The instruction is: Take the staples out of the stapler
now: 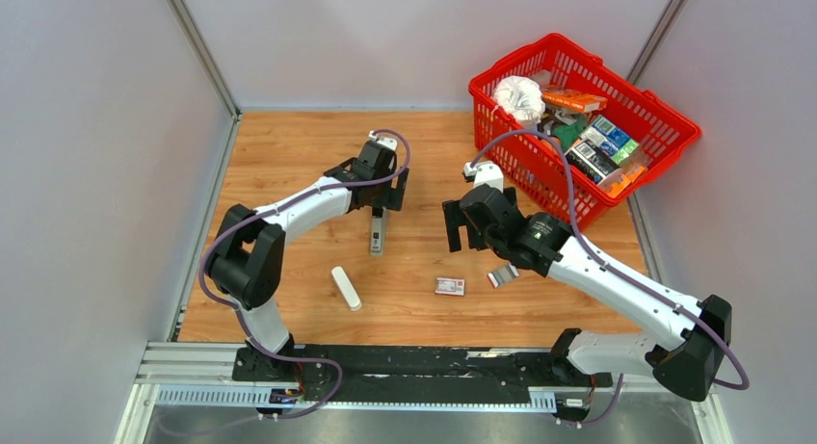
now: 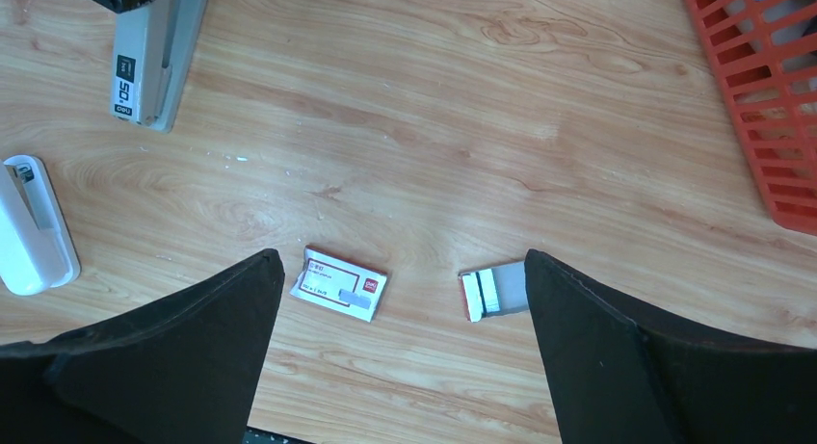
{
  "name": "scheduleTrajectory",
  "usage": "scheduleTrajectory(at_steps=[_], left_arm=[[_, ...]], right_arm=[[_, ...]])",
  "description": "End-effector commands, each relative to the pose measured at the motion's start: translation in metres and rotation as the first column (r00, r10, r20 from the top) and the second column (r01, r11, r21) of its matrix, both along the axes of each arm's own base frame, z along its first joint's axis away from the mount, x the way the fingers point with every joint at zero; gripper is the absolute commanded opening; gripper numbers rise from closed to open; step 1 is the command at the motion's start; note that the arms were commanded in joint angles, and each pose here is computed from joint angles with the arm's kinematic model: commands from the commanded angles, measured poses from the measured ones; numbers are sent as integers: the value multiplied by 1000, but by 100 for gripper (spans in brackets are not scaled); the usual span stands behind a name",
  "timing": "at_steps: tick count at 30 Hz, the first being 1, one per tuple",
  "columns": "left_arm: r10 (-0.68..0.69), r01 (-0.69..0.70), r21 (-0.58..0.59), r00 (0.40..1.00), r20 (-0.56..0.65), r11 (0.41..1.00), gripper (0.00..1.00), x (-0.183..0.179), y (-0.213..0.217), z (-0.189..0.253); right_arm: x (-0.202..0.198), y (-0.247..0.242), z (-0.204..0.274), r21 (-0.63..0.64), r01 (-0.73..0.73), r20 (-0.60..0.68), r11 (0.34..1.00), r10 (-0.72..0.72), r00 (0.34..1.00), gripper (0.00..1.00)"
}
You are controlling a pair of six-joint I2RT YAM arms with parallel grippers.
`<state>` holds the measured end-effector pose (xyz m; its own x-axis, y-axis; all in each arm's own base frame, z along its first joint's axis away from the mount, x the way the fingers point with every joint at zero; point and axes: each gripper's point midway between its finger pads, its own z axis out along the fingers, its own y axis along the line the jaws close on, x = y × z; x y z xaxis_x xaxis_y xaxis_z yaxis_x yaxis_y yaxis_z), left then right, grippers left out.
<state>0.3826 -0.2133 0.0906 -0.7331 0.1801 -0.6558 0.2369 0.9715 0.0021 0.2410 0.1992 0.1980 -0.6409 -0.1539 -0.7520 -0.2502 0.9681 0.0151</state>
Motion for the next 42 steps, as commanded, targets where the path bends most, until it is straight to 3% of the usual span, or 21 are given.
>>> scheduleTrajectory(at_steps=[1, 10, 25, 42], left_arm=[[10, -9, -43, 999, 31, 999, 93, 13, -2, 4], [21, -21, -52, 1000, 1, 998, 92, 11, 1, -10], [74, -75, -10, 996, -47, 997, 79, 12, 10, -32], [64, -64, -15, 997, -52, 998, 48, 7, 9, -33]], right_arm=[[1, 8, 1, 32, -8, 5, 999, 8, 1000, 100], [0, 15, -8, 25, -18, -22, 1000, 19, 1000, 100], [-2, 15, -19, 3, -18, -46, 1000, 18, 999, 100], [-3, 16, -20, 1, -19, -53, 1000, 19, 998, 100]])
